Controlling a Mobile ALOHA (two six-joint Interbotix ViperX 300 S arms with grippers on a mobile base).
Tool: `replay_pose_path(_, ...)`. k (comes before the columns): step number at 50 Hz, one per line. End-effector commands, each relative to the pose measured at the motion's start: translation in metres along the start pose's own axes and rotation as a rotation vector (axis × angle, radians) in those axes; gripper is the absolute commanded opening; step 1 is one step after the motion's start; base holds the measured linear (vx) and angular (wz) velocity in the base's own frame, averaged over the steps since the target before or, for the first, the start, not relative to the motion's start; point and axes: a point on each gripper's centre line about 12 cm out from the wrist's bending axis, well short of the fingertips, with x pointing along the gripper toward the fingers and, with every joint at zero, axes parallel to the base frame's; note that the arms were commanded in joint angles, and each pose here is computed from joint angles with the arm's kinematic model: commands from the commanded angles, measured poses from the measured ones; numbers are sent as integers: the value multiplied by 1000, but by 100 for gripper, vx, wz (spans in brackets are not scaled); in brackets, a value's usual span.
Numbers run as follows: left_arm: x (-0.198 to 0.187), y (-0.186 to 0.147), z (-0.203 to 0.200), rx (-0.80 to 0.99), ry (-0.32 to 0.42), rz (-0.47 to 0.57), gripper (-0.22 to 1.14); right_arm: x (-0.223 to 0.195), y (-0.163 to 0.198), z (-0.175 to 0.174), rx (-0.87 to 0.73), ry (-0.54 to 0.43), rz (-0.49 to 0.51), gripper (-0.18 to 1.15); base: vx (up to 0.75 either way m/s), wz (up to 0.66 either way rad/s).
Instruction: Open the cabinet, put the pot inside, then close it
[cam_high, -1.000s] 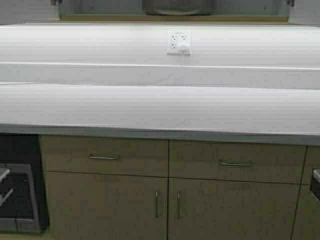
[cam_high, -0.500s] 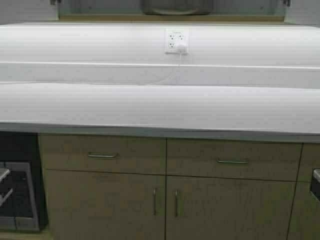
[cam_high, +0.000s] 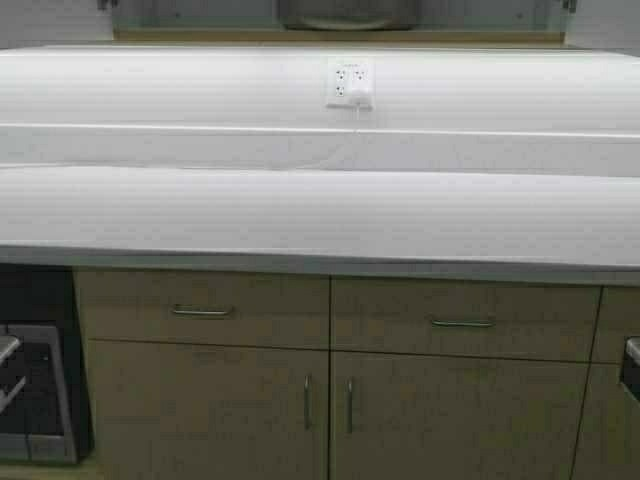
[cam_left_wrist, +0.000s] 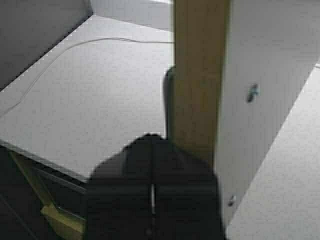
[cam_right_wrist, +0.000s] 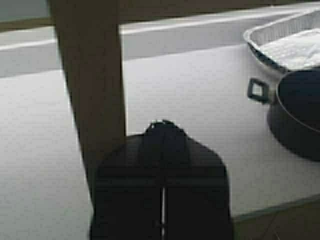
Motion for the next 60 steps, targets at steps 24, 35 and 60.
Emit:
replay_pose_path(24, -100, -80, 17, 30, -123, -202, 3, -49, 85, 12, -44, -57, 222, 8, 0, 0)
replay_pose_path(35, -100, -100, 17, -4, -203, -266, 3, -74, 109, -22, -63, 4, 305, 8, 1, 0)
replay_pose_path(60, -61, -208, 58, -54, -311, -465, 3, -86, 136, -45, -67, 51, 387, 8, 2, -1)
